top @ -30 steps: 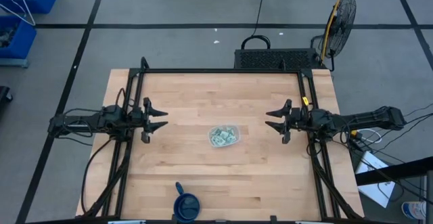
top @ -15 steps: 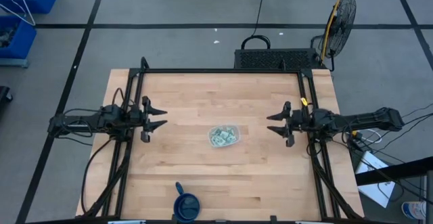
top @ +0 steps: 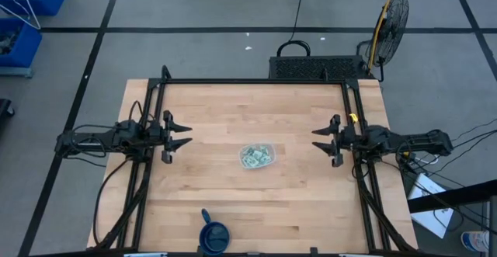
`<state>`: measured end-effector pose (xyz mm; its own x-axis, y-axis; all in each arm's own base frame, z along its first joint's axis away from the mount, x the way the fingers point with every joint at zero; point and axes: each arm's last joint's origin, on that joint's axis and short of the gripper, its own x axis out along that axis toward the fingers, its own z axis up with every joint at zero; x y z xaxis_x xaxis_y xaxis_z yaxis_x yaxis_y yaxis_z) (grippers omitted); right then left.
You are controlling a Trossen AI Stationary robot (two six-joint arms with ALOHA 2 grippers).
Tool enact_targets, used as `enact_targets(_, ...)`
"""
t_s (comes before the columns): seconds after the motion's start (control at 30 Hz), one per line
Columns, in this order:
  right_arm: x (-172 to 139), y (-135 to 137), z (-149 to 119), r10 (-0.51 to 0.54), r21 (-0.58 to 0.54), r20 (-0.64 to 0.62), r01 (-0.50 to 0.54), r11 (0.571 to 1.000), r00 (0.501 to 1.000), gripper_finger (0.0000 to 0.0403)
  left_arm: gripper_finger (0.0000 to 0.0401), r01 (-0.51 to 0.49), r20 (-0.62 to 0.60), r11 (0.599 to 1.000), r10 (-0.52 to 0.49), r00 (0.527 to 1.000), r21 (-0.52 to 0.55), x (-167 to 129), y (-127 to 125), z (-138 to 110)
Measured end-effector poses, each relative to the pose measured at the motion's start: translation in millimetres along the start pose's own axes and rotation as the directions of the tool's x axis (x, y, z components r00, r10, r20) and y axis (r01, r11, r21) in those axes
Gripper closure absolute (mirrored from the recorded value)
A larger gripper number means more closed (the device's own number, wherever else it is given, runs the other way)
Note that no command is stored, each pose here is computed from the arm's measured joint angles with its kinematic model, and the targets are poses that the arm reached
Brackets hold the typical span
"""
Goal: Pick and place Stevia / Truvia into bins
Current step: Return to Home Position
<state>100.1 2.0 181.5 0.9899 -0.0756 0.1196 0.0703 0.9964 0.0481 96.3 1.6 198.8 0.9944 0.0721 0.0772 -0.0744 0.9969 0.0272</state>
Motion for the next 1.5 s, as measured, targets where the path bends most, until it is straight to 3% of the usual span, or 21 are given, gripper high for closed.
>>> enact_targets(0.1, -1.9, -0.1, 4.9, 0.001, 0.024, 0.065, -0.003, 1.0, 0.998, 0.0215, 0.0226, 0.0, 0.0, 1.0, 0.0, 1.0, 0.006, 0.0, 0.0, 0.0)
enact_targets(0.37, -1.7, 0.0, 3.7, 0.005, -0.037, 0.054, -0.003, 0.999, 0.999, 0.0215, 0.0226, 0.0, 0.0, 1.0, 0.0, 1.0, 0.005, 0.0, 0.0, 0.0)
enact_targets(0.6, -1.7, 0.0, 4.5, 0.005, 0.018, 0.062, -0.007, 1.0, 0.998, 0.0215, 0.0226, 0.0, 0.001, 1.0, 0.0, 1.0, 0.005, 0.0, 0.0, 0.1)
enact_targets(1.5, -1.7, 0.0, 4.2, 0.006, 0.016, 0.06, -0.007, 1.0, 0.998, 0.0215, 0.0226, 0.0, 0.001, 1.0, 0.0, 1.0, 0.005, 0.0, 0.0, 0.1)
